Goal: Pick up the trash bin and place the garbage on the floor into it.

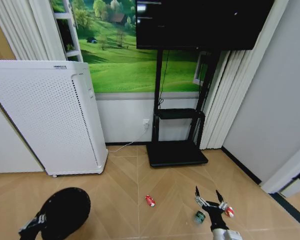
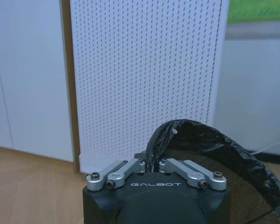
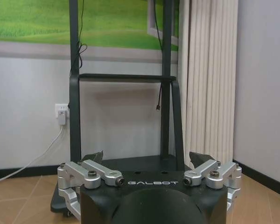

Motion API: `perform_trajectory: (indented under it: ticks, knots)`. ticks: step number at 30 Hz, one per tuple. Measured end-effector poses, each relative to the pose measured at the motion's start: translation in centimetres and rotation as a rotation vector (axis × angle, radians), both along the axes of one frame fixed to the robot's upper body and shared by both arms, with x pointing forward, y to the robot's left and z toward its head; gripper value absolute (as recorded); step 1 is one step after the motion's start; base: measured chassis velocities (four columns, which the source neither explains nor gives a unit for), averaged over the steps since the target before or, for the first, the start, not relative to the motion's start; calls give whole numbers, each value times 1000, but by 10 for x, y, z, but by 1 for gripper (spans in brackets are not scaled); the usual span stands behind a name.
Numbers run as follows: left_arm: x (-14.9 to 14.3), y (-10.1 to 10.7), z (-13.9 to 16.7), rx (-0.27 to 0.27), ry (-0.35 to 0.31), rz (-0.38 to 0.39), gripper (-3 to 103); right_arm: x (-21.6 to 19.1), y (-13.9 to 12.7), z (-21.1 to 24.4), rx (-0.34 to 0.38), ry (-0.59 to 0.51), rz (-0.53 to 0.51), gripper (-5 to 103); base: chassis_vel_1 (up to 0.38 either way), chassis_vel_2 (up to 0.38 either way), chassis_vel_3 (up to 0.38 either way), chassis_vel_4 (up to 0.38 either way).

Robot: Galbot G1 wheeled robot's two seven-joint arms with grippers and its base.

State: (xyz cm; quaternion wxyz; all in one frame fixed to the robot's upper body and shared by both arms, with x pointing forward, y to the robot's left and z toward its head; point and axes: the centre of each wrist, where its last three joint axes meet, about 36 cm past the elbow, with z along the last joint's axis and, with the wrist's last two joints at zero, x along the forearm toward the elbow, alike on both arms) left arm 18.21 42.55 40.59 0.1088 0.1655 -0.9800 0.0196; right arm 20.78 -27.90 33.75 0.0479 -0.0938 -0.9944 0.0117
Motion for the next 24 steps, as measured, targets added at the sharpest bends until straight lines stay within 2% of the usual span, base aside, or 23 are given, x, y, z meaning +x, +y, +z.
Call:
perform_trajectory:
  ticks: [5, 15, 24]
  knots:
    - [-1, -15, 15, -17, -44, -22, 7, 3, 3, -3, -15, 21, 48, 100, 0, 0, 0, 0]
    - [-6, -27, 16, -13, -36, -36, 7, 9, 7, -11, -13, 32, 88, 100, 25, 27, -27, -29]
    - [-12, -36, 14, -4, -24, -38, 7, 30, 17, -30, 7, 33, 145, 100, 164, 166, -165, -158]
